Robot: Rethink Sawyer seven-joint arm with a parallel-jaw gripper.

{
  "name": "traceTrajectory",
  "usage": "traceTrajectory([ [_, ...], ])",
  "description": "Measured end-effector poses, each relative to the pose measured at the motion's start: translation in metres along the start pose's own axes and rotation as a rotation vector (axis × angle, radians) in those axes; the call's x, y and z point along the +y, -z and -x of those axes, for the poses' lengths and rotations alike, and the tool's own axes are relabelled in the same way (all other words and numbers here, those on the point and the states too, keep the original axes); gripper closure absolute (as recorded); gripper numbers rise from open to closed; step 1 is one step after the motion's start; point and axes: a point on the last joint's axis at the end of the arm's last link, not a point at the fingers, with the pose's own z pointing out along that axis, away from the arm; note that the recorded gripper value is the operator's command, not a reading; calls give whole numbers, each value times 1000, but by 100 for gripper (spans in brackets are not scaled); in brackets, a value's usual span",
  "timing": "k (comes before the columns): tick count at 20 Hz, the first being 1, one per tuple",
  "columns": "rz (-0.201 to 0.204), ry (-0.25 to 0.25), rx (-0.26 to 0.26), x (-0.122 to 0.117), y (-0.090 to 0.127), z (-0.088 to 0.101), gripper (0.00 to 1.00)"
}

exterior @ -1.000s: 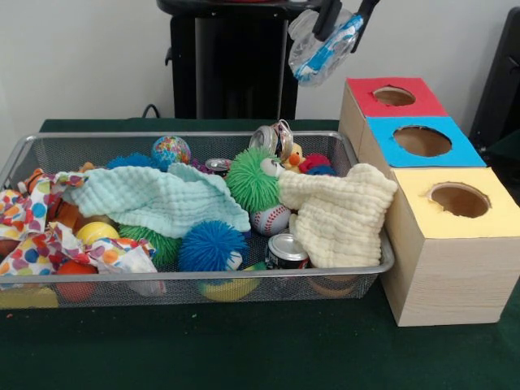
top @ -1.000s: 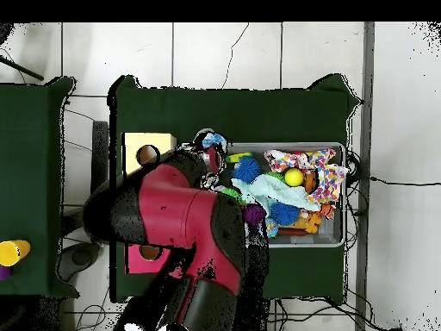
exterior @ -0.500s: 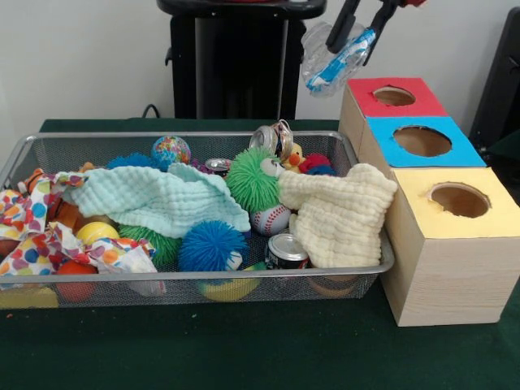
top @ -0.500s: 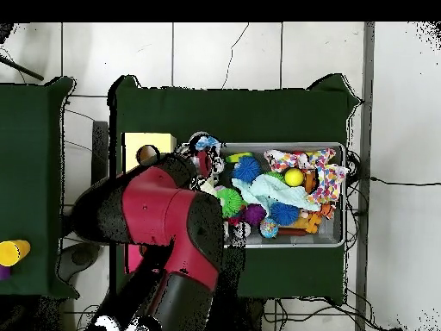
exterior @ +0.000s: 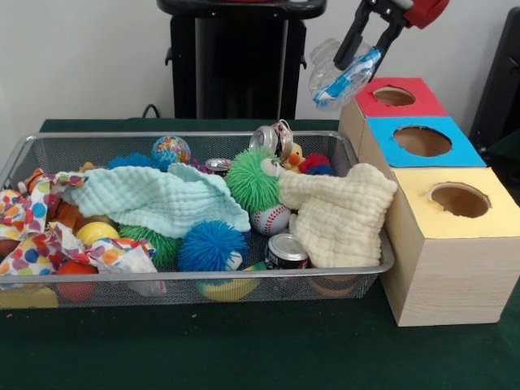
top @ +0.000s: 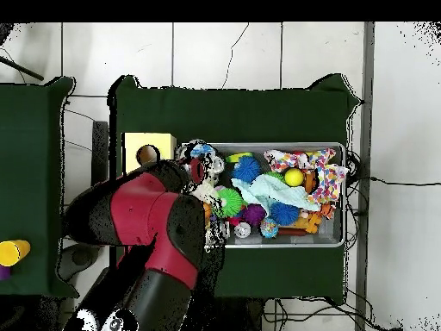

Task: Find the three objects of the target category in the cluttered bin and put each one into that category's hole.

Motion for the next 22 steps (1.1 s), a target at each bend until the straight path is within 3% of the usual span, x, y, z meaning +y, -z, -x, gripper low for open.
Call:
traceTrajectory([
  [9, -32, 8, 17, 7, -5, -9, 100],
  [22, -33, -6, 8, -1, -1, -6, 100],
])
